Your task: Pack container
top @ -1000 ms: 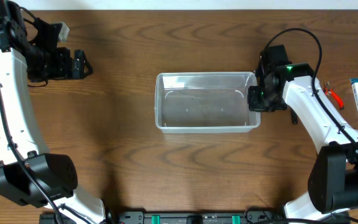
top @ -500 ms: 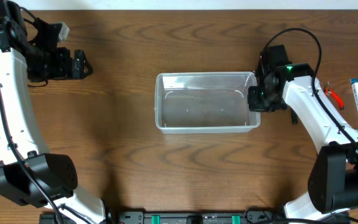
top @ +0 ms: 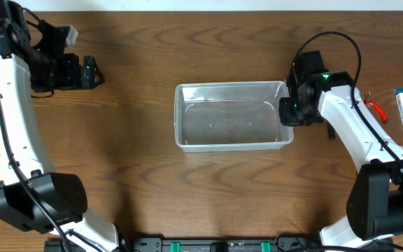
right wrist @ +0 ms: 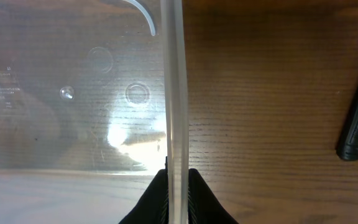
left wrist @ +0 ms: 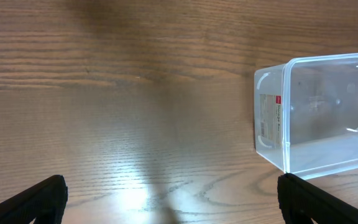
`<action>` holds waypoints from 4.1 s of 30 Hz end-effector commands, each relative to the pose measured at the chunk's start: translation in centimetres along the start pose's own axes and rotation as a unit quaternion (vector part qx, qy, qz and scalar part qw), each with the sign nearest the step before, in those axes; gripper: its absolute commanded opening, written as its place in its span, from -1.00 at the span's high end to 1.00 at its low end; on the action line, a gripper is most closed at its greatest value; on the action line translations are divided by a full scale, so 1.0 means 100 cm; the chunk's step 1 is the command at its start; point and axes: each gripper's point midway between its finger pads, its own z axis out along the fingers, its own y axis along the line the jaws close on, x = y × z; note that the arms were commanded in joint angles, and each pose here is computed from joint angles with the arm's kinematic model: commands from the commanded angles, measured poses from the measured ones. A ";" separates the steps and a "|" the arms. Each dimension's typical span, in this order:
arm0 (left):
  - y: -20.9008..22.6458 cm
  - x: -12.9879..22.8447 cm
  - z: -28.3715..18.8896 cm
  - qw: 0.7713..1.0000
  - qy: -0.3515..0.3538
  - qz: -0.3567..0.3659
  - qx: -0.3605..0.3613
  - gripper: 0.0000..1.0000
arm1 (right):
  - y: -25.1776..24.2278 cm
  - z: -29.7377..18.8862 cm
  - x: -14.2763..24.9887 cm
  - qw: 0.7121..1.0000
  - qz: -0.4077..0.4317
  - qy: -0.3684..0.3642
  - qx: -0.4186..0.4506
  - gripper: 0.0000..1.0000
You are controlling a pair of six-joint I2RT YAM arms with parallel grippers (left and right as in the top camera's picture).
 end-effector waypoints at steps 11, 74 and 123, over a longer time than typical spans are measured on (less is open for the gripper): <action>0.002 0.002 -0.001 1.000 0.002 0.003 -0.004 -0.96 | 0.001 -0.010 -0.004 1.000 0.021 -0.014 -0.005 0.49; 0.003 -0.002 -0.001 1.000 -0.006 0.006 -0.007 -0.96 | -0.141 -0.156 -0.020 0.997 -0.028 -0.052 0.049 -0.99; 0.002 0.003 -0.001 1.000 0.004 0.002 -0.003 -0.96 | -0.147 0.022 -0.093 1.000 0.003 0.016 0.008 -0.99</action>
